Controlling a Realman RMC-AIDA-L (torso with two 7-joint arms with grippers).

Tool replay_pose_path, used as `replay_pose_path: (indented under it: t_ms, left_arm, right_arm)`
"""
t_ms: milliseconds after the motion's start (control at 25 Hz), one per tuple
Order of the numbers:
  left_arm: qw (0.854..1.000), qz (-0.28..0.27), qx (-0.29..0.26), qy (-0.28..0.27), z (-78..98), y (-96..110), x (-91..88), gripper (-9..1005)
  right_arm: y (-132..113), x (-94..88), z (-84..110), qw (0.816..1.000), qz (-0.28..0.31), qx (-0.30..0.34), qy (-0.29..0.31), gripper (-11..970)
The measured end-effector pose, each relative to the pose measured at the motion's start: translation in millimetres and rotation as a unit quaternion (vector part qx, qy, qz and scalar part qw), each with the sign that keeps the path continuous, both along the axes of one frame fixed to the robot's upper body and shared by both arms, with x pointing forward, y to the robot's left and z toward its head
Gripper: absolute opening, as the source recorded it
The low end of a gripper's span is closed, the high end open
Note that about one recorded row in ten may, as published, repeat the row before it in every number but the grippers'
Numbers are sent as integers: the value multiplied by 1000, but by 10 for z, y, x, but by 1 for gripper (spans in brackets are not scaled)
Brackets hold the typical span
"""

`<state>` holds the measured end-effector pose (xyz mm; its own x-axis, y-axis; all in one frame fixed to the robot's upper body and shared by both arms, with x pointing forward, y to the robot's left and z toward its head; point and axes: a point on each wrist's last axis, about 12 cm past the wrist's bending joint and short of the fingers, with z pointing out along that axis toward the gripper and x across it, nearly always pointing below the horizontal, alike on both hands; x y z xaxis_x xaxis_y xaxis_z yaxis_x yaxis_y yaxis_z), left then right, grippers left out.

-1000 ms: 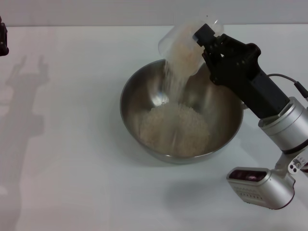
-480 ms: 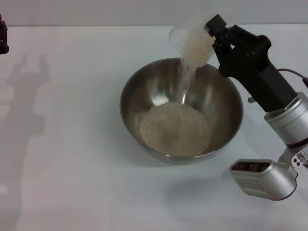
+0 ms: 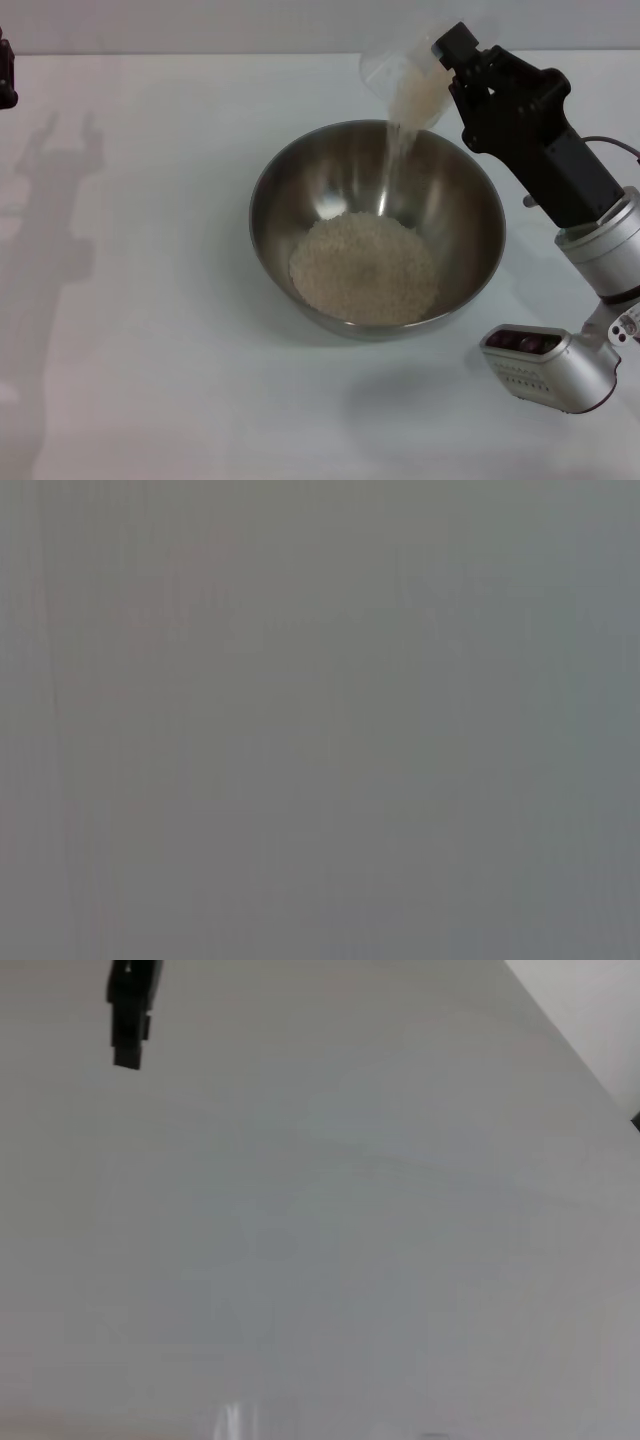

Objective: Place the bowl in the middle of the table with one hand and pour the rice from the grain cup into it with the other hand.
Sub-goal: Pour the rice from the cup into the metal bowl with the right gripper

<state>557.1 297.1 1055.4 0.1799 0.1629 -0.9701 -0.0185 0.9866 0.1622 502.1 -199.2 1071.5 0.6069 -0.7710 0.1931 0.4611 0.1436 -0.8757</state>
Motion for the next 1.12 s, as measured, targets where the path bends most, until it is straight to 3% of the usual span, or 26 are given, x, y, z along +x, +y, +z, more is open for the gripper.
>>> replay_pose_path:
  t_ms: [1120]
  left_arm:
    - [1000,-5,-1,-9,39,-41,39,450]
  right_arm:
    - [-51,61,2,998,-2,-54,-32,6]
